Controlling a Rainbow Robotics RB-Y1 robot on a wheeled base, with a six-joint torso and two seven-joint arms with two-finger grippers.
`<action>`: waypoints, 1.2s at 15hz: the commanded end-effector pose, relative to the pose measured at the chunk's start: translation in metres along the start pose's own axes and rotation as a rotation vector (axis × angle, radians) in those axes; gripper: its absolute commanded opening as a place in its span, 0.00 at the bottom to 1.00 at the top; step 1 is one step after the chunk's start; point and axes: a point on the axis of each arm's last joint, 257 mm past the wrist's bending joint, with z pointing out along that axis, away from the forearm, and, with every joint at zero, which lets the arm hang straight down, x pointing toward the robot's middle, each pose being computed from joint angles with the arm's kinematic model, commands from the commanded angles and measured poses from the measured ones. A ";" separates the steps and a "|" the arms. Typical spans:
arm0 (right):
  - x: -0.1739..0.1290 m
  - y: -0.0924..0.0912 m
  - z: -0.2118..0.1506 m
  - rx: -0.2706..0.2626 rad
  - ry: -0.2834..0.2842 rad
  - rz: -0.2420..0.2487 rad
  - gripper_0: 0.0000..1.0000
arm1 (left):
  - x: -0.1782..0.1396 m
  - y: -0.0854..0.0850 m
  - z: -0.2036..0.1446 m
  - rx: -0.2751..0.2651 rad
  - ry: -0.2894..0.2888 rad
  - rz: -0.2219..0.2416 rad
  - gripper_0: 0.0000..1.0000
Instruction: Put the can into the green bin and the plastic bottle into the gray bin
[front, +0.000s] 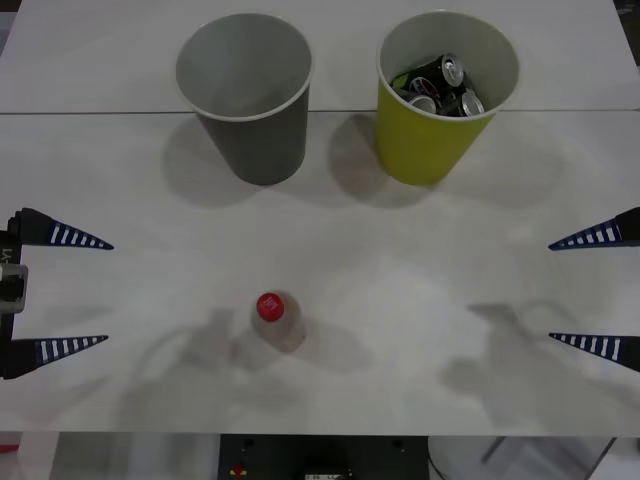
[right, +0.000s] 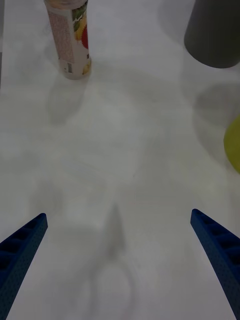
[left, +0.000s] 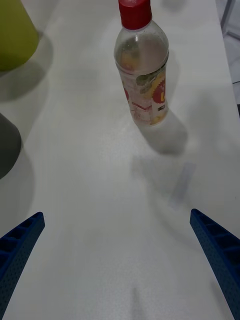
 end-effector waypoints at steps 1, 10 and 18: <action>0.000 0.000 0.000 0.000 0.000 0.000 1.00 | 0.000 0.000 0.000 0.000 0.000 0.000 1.00; 0.000 0.000 0.000 0.000 0.000 0.000 1.00 | -0.005 -0.033 0.015 0.026 -0.093 -0.129 1.00; 0.000 0.000 0.000 0.000 0.000 0.000 1.00 | -0.017 -0.050 0.045 0.013 -0.201 -0.205 1.00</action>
